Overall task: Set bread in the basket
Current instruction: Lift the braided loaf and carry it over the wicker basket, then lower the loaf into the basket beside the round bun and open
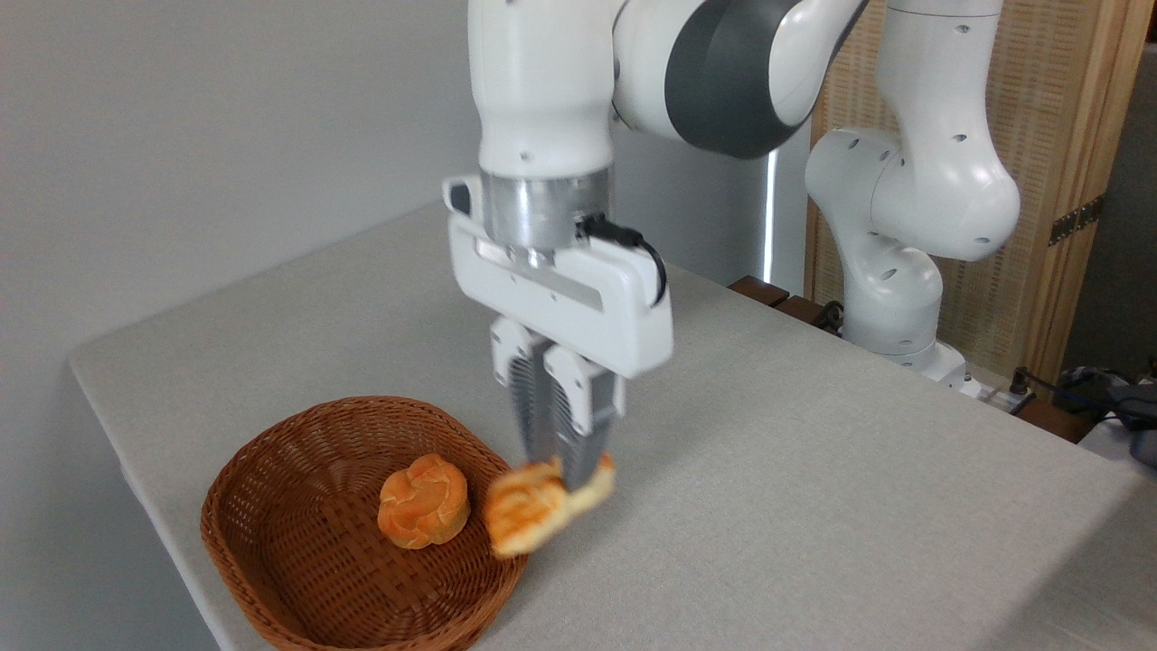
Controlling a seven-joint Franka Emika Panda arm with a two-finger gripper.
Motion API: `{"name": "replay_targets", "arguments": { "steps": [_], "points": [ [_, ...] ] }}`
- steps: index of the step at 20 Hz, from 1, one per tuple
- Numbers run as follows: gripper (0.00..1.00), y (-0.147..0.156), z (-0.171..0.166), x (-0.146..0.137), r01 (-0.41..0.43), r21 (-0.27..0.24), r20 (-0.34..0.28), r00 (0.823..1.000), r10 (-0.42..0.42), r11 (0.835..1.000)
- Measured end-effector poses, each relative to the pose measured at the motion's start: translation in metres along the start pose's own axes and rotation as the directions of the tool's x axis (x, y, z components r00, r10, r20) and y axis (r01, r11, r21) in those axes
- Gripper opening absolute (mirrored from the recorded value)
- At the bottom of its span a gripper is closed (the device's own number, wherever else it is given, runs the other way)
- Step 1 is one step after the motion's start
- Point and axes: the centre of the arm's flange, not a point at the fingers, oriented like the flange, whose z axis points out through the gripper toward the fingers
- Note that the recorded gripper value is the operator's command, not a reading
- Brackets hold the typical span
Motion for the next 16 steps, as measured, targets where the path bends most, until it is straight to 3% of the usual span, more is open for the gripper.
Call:
{"name": "replay_targets", "arguments": {
  "steps": [3,5,7,11,16],
  "points": [
    [0.37,-0.001,-0.019,0.015,0.044,-0.042,-0.103,0.994,-0.049,0.998],
    [0.47,-0.001,-0.023,0.026,0.072,-0.075,-0.169,0.982,-0.084,0.995],
    [1.00,0.000,-0.018,0.040,0.108,-0.113,-0.246,0.960,-0.133,0.988],
    [1.00,-0.002,0.002,0.048,0.164,-0.201,-0.287,0.933,-0.218,0.966],
    [1.00,-0.007,0.018,0.048,0.191,-0.237,-0.279,0.926,-0.255,0.953]
  ]
}}
